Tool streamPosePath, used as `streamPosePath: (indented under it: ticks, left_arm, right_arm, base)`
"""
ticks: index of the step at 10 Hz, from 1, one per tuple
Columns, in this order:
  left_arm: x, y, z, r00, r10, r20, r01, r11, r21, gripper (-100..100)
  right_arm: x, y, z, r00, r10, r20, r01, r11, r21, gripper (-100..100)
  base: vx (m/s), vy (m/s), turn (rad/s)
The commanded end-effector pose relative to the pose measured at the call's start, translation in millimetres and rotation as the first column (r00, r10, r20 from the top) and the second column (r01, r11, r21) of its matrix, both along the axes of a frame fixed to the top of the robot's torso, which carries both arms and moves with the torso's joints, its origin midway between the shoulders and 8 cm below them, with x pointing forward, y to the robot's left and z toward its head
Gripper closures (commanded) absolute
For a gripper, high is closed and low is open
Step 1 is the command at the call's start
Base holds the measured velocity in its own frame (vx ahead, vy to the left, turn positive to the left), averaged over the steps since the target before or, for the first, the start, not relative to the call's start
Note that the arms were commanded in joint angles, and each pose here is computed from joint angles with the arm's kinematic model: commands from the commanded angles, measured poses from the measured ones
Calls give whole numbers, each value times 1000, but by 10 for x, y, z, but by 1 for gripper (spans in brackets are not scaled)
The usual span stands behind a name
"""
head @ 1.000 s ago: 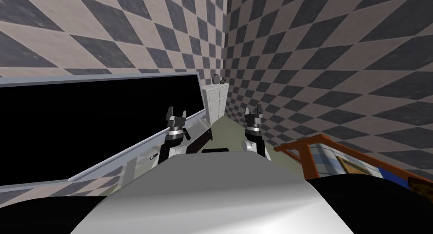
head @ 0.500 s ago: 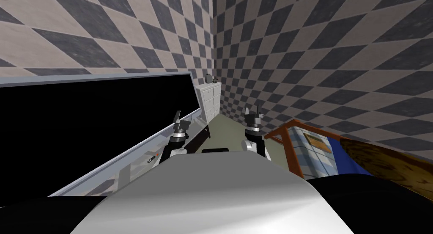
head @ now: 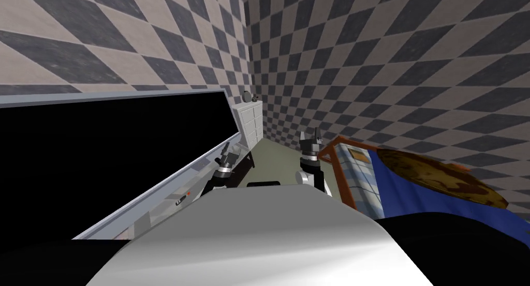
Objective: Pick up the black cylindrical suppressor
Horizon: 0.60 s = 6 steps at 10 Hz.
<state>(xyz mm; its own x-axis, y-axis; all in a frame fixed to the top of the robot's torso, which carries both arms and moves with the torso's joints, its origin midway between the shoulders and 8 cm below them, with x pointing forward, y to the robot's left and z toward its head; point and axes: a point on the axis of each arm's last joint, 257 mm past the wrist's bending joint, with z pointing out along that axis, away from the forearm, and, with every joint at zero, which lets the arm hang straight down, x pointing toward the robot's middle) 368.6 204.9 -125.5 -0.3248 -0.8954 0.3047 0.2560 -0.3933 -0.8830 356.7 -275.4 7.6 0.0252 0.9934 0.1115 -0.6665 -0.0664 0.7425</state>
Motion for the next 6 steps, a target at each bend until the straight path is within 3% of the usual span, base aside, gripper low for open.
streamPosePath:
  ticks: [1,2,3,4,5,6]
  left_arm:
    - [-27,-90,-317,995,-54,-84,52,998,-19,-100]
    - [-73,-133,-541,986,-86,-141,83,996,-26,-100]
    - [-79,-126,-560,985,-90,-146,88,996,-17,-100]
    - [-140,-158,-805,971,-118,-207,115,993,-26,-100]
    - [-143,-154,-809,971,-119,-208,117,993,-22,-100]
    - [-223,-166,-1069,951,-145,-274,143,989,-27,-100]
  right_arm:
    - [0,0,0,1000,0,0,0,1000,0,0]
    - [0,0,0,1000,0,0,0,1000,0,0]
    - [0,0,0,1000,0,0,0,1000,0,0]
    - [0,-1,-1,1000,0,0,0,1000,0,0]
    - [0,-1,-1,1000,0,0,0,1000,0,0]
    - [-1,-1,-1,1000,0,0,0,1000,0,0]
  base:
    - [-101,19,-380]
    - [-100,25,-264]
    - [-65,23,-62]
    - [-52,27,-186]
    - [-35,22,-107]
    - [-27,13,-247]
